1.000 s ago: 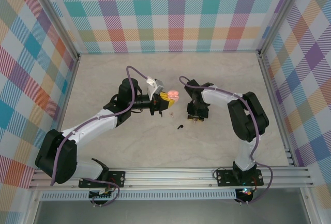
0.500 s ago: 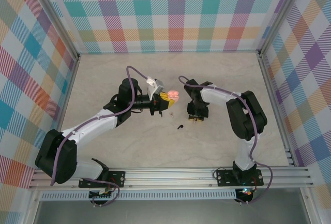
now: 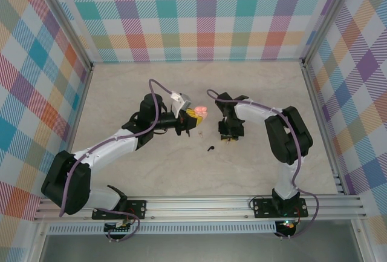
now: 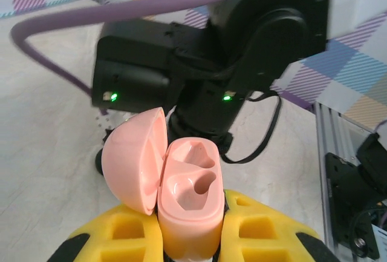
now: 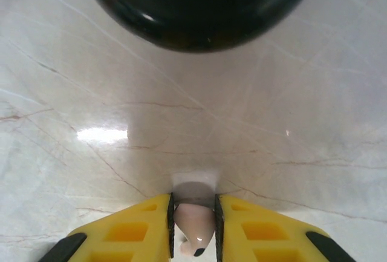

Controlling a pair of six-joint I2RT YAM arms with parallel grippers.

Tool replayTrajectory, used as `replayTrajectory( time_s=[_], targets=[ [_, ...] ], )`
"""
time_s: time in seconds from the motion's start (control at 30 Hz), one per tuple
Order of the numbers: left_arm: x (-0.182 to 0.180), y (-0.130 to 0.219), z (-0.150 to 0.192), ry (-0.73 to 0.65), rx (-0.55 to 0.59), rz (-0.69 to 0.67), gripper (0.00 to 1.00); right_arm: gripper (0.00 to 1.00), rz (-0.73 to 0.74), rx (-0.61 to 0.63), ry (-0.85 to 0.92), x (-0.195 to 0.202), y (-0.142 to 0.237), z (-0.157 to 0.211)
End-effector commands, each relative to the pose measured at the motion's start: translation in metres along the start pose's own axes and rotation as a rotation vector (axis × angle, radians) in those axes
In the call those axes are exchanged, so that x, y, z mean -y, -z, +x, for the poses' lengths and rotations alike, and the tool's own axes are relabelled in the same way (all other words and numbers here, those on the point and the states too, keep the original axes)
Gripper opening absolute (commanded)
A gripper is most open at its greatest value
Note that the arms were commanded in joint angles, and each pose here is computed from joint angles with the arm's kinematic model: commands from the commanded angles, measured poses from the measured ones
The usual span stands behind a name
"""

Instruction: Insert wireless bluetooth earbuds into charging case

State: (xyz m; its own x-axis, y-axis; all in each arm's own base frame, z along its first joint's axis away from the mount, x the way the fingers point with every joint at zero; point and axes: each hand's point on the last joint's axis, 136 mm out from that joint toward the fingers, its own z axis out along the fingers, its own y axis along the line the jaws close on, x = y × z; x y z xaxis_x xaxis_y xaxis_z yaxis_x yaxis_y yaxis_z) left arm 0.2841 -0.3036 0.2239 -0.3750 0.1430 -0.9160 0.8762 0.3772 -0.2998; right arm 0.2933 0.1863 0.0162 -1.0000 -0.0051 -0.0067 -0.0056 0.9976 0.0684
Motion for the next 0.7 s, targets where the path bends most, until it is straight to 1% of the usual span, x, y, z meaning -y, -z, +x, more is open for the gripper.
replayTrajectory(
  time_s=[0.0,0.37,0.67],
  targets=[
    [-0.011,-0.008,0.014,0.052,-0.017,-0.056,0.09,0.25,-0.099,0.142,0.059,-0.019,0.016,-0.025],
    [-0.040,-0.021,0.046,0.139,-0.045,-0.143,0.10,0.25,-0.251,0.262,0.042,-0.025,0.049,-0.032],
    [-0.049,-0.030,0.061,0.161,-0.063,-0.148,0.10,0.25,-0.332,0.310,0.057,-0.033,0.070,-0.030]
  ],
)
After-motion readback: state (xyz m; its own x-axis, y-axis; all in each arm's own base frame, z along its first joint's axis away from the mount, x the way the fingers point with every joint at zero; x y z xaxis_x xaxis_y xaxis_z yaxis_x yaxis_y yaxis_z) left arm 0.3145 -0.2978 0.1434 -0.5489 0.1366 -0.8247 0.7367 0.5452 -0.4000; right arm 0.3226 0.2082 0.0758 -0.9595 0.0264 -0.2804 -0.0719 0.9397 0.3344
